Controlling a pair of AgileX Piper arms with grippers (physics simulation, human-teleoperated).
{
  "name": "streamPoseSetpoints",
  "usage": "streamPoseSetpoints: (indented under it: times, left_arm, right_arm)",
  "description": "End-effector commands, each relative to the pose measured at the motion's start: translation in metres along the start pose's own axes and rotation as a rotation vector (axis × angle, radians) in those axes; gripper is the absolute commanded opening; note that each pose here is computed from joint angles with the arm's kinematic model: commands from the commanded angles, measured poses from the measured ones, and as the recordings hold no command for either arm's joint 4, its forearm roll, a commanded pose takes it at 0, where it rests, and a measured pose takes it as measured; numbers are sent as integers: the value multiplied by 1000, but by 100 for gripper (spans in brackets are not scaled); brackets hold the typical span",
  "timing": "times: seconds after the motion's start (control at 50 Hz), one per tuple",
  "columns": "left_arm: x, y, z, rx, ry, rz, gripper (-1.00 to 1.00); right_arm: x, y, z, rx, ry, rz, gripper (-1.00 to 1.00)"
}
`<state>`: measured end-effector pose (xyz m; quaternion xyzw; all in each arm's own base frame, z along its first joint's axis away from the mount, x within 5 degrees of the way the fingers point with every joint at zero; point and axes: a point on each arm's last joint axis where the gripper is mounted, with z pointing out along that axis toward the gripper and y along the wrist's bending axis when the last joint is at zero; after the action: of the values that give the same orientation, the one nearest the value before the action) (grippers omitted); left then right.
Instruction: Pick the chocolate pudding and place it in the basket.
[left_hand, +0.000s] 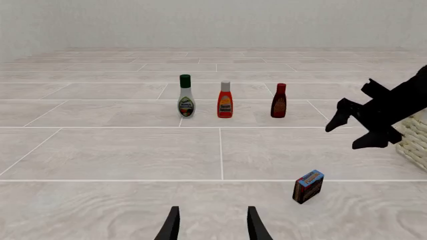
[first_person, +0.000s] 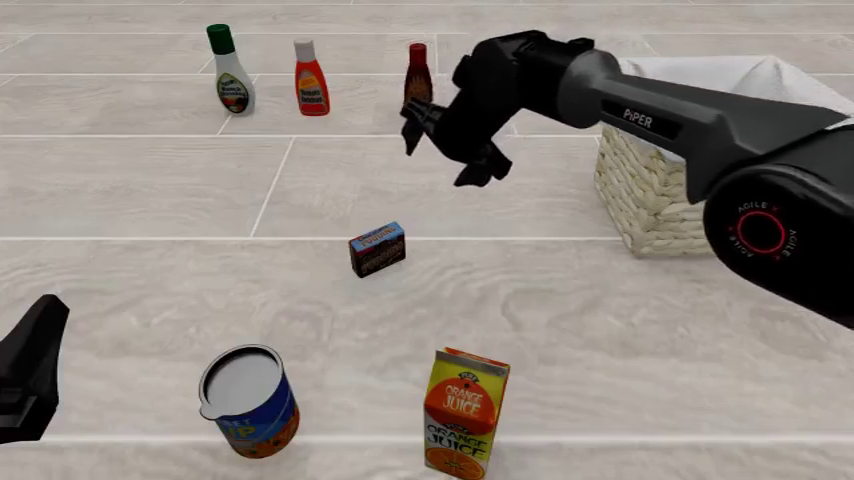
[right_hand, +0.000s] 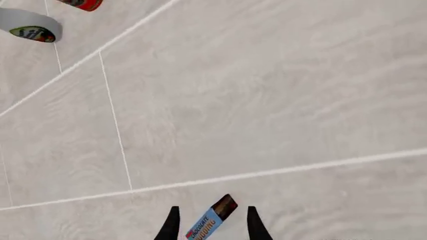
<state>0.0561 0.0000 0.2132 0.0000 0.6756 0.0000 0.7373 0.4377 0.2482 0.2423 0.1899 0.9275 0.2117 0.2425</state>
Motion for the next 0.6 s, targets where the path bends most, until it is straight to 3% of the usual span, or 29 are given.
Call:
streamPoseSetpoints:
  times: [0.02, 0.24, 0.6]
  left_arm:
    - [0, 0, 0, 0, 0, 0, 100]
    - [0, 0, 0, 0, 0, 0, 100]
    - [0, 0, 0, 0, 0, 0, 100]
  right_arm:
    - [6, 7, 15, 8, 19, 65, 100]
    - [10, 3, 35, 27, 31, 103, 100]
    - [33, 4, 61, 44, 66, 127, 100]
